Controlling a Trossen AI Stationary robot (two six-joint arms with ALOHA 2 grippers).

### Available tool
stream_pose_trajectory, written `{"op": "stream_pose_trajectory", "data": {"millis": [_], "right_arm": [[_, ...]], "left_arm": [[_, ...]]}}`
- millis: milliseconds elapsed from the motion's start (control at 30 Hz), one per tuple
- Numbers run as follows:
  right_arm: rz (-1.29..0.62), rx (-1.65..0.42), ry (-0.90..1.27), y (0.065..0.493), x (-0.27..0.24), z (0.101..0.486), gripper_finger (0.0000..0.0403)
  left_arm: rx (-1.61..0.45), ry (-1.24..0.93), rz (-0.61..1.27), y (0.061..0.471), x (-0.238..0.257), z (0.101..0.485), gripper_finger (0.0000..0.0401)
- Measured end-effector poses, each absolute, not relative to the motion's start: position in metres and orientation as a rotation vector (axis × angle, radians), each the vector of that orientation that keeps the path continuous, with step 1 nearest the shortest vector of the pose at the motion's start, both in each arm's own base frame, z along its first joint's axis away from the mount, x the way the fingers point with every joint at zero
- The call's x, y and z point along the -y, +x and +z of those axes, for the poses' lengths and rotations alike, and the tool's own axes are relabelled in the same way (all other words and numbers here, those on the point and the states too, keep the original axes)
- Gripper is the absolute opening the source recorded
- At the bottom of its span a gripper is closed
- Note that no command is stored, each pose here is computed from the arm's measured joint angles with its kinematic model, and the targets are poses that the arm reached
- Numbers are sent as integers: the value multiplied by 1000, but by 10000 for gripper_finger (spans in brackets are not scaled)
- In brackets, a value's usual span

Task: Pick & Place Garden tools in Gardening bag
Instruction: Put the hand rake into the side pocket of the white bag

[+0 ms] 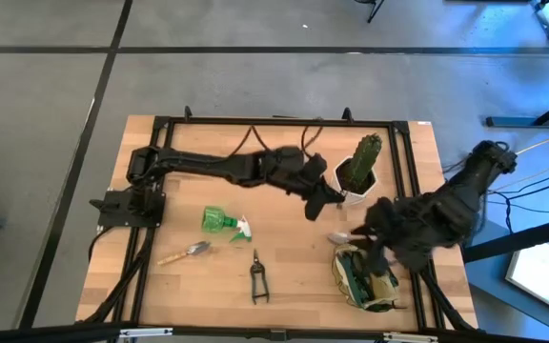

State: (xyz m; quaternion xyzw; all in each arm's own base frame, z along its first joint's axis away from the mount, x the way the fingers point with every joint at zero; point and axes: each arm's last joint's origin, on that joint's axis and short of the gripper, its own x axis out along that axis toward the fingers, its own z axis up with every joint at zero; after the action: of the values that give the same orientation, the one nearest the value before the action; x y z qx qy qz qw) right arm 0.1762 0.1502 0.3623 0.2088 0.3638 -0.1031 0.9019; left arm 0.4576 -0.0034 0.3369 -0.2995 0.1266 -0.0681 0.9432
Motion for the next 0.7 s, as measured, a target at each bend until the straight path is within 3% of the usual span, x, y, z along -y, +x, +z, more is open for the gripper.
{"op": "stream_pose_trajectory", "data": {"millis": [433,700], "right_arm": [[48,-467,665,139,-183,401,128],[-55,-290,888,164,-206,399,129]], "left_arm": [[-303,-582,-608,439,-20,360,3],[-333,-496,-875,436,5,360,3]]}}
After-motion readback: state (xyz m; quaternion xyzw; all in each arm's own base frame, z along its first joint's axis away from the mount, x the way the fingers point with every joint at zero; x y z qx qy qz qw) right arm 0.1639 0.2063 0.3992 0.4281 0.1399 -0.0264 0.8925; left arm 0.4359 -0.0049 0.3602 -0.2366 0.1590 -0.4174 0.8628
